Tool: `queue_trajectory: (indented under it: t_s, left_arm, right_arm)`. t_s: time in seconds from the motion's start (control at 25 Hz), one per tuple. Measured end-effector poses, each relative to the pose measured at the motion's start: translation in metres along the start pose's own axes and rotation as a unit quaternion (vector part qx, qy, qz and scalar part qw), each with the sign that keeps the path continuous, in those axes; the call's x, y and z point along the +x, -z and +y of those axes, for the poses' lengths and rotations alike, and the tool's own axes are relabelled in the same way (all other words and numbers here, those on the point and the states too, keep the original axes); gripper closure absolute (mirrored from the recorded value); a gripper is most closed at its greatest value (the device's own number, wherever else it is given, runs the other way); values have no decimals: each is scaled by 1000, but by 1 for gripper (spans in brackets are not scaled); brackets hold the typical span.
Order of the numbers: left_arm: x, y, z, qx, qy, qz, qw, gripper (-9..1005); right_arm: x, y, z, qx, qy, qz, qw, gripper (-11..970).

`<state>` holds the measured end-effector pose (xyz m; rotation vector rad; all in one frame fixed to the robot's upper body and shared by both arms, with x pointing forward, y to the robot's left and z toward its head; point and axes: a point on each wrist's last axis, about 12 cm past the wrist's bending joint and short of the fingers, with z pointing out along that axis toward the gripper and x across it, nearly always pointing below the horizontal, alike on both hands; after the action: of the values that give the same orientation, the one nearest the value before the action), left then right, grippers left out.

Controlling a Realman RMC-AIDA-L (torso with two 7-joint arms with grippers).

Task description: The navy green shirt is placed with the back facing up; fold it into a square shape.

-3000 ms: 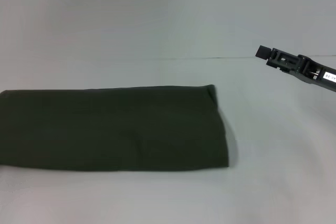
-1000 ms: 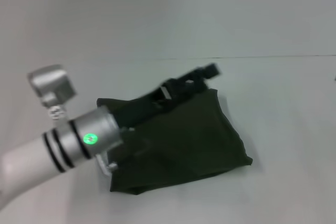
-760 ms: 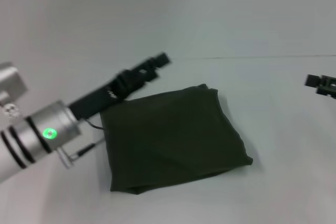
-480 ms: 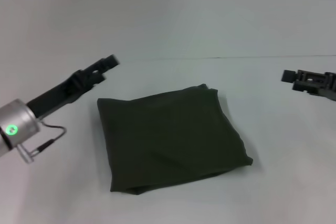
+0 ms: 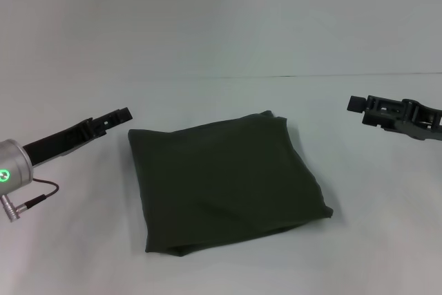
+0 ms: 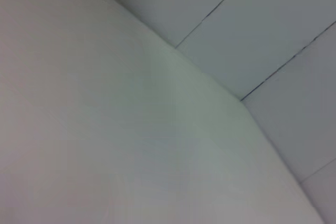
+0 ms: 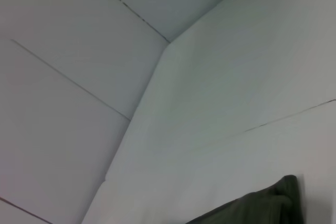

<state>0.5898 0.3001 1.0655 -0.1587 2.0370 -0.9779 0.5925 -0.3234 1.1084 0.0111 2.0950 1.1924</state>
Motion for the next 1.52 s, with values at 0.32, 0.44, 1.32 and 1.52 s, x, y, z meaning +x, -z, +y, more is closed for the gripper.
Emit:
queue_trajectory:
  t_s: [0.32,0.44,1.32,1.52]
  left_arm:
    - [4,-16,-2,-38,-39,40,998,98]
    - [10,-24,-8,-41,-49,52,997,99]
    - [14,-43,-21,-42,-81,77,993,111]
    - [14,-46,-21,-53,-97,87,990,146]
  right_arm:
    - [2,1,-1,3,-17,0,1000,134]
    - [2,2,-2,5,-17,-1,1000,134]
    - [2,4,-4,9,-19,-2,1000,135]
    - [3,5,-5,10,-19,-3,1000,135]
